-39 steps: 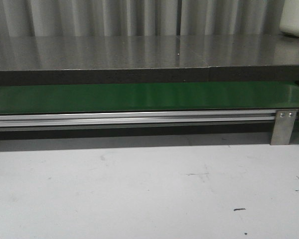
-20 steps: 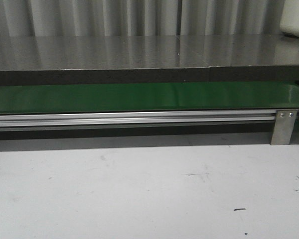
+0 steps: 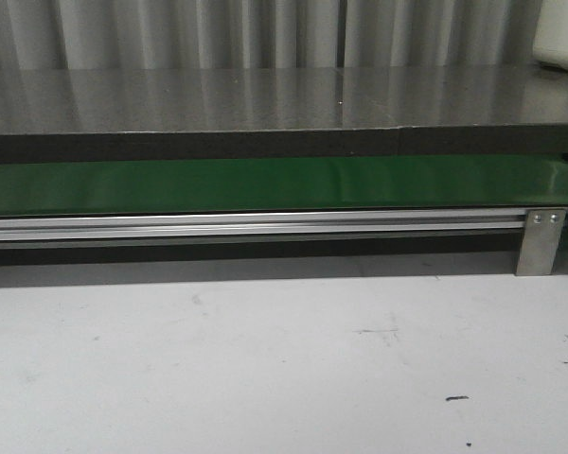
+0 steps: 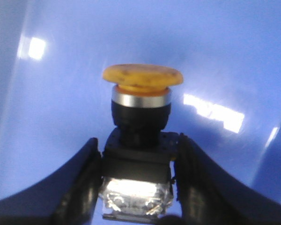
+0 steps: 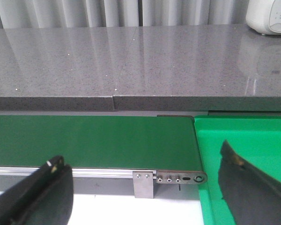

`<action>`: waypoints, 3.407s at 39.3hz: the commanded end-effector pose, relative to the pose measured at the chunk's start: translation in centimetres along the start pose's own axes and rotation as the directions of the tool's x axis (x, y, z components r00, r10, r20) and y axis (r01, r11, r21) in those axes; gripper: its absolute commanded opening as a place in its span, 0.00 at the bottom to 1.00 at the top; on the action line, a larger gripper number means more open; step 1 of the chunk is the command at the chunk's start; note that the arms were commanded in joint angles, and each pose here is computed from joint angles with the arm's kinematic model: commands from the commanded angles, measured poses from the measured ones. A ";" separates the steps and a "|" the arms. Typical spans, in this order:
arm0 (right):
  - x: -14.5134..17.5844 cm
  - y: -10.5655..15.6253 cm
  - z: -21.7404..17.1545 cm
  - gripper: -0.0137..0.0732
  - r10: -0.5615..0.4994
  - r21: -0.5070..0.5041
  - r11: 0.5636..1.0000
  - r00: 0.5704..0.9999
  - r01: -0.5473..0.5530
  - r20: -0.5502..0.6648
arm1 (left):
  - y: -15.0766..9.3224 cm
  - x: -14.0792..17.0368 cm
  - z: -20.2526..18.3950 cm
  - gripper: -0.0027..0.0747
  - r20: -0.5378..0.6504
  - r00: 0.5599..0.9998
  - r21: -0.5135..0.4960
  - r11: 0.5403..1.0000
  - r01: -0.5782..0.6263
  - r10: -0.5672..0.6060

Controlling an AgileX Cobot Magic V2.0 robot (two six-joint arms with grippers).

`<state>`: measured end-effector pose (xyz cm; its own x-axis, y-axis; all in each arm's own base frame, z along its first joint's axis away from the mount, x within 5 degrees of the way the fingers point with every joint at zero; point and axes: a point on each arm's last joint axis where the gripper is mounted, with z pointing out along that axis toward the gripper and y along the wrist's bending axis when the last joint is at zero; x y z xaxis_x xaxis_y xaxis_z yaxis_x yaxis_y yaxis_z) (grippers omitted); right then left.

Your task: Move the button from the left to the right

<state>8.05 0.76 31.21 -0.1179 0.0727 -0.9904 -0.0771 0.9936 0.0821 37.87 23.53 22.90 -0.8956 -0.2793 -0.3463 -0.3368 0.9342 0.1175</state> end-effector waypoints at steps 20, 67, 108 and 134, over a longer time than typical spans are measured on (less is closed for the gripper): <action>-1.8 0.0 -0.1 0.90 -0.020 0.016 1.000 0.995 0.019 0.101 | -11.6 -1.9 -12.4 0.22 0.111 0.973 0.123 0.969 -0.215 0.202; -1.8 0.0 -0.1 0.90 -0.020 0.016 1.000 0.995 0.019 0.101 | -18.1 -1.7 -13.4 0.72 0.108 0.948 0.263 0.911 -0.316 0.298; -1.8 0.0 -0.1 0.90 -0.020 0.016 1.000 0.995 0.019 0.101 | -16.6 17.6 -23.0 0.01 0.681 0.715 0.243 0.873 -0.423 0.157; -1.8 0.0 -0.1 0.90 -0.020 0.016 1.000 0.995 0.019 0.101 | -10.2 35.7 -21.3 0.01 0.961 0.249 0.218 0.879 -0.424 -0.118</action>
<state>8.08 0.76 31.19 -0.1195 0.0727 -0.9902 -0.0770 0.9936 0.0822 3.95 -0.88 27.68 -0.0720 0.0742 -0.9946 0.1578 0.9855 0.0621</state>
